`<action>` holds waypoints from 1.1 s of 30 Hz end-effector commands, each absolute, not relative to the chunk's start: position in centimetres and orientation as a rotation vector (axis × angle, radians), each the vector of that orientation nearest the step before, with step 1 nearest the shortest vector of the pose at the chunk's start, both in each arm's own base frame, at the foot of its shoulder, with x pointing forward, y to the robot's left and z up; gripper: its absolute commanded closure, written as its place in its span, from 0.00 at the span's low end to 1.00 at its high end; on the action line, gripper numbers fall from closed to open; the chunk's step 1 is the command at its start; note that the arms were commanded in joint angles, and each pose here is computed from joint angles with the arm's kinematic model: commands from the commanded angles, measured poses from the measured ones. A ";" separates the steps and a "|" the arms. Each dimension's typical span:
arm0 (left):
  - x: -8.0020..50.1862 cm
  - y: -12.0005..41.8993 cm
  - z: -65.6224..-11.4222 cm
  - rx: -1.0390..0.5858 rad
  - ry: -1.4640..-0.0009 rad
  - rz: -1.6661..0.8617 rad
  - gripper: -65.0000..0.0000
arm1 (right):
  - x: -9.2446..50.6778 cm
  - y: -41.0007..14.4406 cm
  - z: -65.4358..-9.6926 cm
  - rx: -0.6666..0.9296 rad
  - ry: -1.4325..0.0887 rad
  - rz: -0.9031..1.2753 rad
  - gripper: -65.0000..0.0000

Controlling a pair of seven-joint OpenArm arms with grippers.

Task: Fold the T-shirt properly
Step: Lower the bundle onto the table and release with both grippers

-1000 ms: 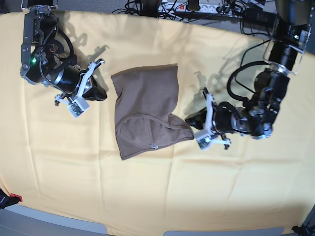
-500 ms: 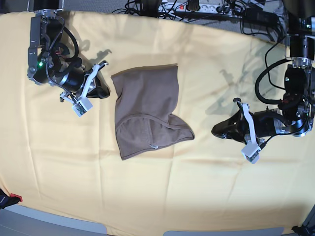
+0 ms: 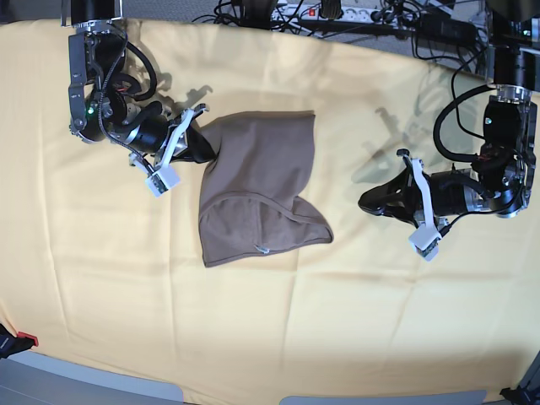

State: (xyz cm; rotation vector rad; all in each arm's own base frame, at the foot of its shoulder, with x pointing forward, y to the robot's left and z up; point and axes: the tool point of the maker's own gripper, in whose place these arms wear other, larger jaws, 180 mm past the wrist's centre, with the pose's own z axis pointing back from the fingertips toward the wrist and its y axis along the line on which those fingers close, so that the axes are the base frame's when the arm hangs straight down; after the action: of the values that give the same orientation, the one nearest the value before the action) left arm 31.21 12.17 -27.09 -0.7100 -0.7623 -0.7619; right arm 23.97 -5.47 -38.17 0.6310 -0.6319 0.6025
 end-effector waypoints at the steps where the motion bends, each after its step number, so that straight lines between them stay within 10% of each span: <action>1: 31.8 12.3 -25.3 -0.714 -0.819 -0.780 1.00 | 23.3 -5.7 -38.3 0.629 -0.603 0.619 1.00; 33: 29.2 4.8 -24.5 -1.047 -0.804 -0.763 1.00 | 22.3 -3.8 -28.9 0.800 -0.863 0.598 1.00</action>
State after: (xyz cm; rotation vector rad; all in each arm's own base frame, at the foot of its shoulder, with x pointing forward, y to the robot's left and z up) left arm 28.78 4.87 -26.11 -1.0254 -0.7548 -0.7478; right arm 21.85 -4.05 -30.18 0.7756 -0.8109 0.5923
